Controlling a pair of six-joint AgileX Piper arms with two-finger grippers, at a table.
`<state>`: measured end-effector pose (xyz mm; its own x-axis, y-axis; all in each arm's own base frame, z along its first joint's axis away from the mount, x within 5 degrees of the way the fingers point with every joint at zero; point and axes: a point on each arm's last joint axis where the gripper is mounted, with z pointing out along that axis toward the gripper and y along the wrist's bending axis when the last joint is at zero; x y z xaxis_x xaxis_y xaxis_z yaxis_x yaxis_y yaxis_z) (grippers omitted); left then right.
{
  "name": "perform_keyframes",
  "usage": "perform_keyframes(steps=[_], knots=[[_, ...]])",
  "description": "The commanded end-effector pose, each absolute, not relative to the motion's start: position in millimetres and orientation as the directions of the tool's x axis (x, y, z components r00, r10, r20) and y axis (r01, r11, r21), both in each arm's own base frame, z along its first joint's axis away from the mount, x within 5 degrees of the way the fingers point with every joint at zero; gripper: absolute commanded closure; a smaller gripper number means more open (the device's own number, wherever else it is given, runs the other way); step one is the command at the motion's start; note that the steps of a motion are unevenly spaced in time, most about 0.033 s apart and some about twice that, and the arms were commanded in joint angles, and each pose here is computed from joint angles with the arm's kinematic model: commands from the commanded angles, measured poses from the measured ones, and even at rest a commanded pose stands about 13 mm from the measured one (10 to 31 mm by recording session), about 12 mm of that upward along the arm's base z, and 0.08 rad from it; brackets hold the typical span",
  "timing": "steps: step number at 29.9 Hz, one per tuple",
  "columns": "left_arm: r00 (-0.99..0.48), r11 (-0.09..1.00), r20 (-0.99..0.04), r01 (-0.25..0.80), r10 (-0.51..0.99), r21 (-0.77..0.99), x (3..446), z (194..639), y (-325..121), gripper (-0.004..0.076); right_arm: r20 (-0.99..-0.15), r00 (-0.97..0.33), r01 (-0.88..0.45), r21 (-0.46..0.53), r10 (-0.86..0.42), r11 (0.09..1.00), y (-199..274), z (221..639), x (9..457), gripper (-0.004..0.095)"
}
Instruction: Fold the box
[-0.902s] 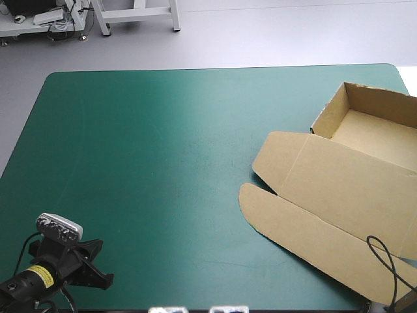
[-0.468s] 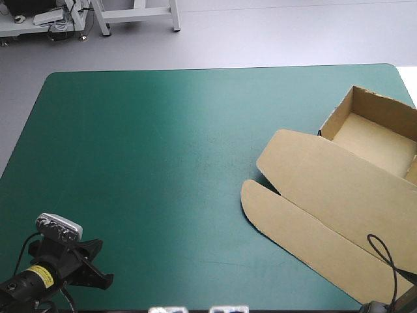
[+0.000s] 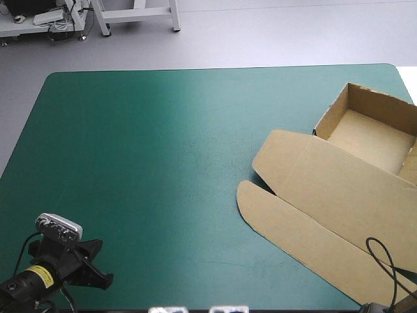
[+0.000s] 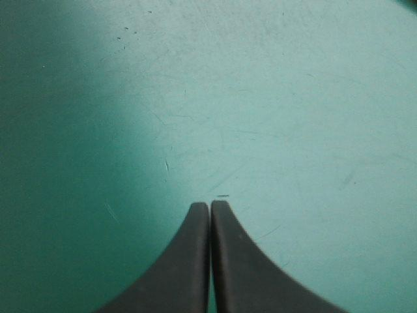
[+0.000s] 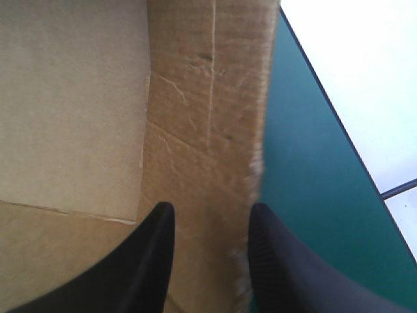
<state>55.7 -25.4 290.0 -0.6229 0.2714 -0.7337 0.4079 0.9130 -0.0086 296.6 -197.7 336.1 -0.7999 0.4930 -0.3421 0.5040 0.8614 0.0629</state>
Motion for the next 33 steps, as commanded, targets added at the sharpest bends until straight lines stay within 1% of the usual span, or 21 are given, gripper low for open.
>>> perform_keyframes(steps=[1,4,6,7,10,12,14,17,21,23,26,28,30,33], knots=[[-0.578,0.911,-0.780,0.412,0.238,-0.028,59.5,300.7,-28.6,0.0733,-0.479,-0.739,0.505,0.070,0.473,0.860,-179.9,389.4,269.5,0.0553],[-0.578,0.911,-0.780,0.412,0.239,-0.026,59.5,300.7,-28.5,0.0733,-0.546,-0.703,0.503,0.072,0.456,0.862,-170.3,409.7,257.0,0.0553],[-0.576,0.910,-0.780,0.414,0.244,-0.021,59.6,300.7,-28.4,0.0733,-0.572,-0.679,0.497,0.104,0.461,0.861,-162.1,420.4,250.1,0.0553],[-0.575,0.909,-0.780,0.415,0.245,-0.020,59.6,300.7,-28.4,0.0733,-0.580,-0.668,0.485,0.135,0.466,0.864,-156.2,425.7,246.8,0.0553],[-0.572,0.910,-0.781,0.414,0.251,-0.011,59.8,300.7,-27.9,0.0733,-0.628,-0.639,0.395,0.227,0.444,0.890,-133.1,444.4,238.6,0.0570],[-0.573,0.911,-0.778,0.413,0.257,-0.003,60.2,299.4,-27.4,0.0733,-0.661,-0.624,0.344,0.247,0.417,0.906,-115.0,456.7,231.4,0.0608],[-0.576,0.912,-0.774,0.411,0.263,0.004,60.5,297.4,-27.0,0.0733,-0.705,-0.618,0.274,0.223,0.349,0.936,-90.6,471.1,220.5,0.0656],[-0.590,0.912,-0.761,0.411,0.271,0.007,61.0,290.9,-27.0,0.0733,-0.769,-0.603,0.137,0.162,0.212,0.977,-53.0,489.8,200.5,0.0713],[-0.601,0.913,-0.751,0.409,0.273,0.004,60.1,279.3,-26.6,0.0733,-0.841,-0.537,-0.048,0.108,0.066,0.993,-7.7,511.9,160.7,0.0814],[-0.586,0.913,-0.766,0.408,0.264,0.002,58.8,279.7,-26.0,0.0733,-0.866,-0.499,-0.117,0.081,0.012,0.990,5.6,519.0,141.3,0.0857],[-0.560,0.913,-0.789,0.408,0.252,0.002,55.1,282.1,-24.3,0.0733,-0.893,-0.449,-0.171,0.062,-0.022,0.983,15.1,524.1,112.2,0.0902],[-0.549,0.913,-0.799,0.408,0.246,0.002,52.9,283.1,-23.3,0.0733,-0.899,-0.437,-0.182,0.054,-0.031,0.982,16.6,519.2,95.5,0.0907],[-0.536,0.913,-0.809,0.408,0.241,0.001,50.4,284.0,-22.1,0.0733,-0.890,-0.456,-0.179,0.055,-0.033,0.982,16.6,504.9,84.6,0.0907],[-0.524,0.913,-0.819,0.408,0.235,0.001,48.3,285.0,-21.1,0.0733,-0.857,-0.514,-0.155,0.048,-0.039,0.987,14.4,472.0,76.1,0.0907]])
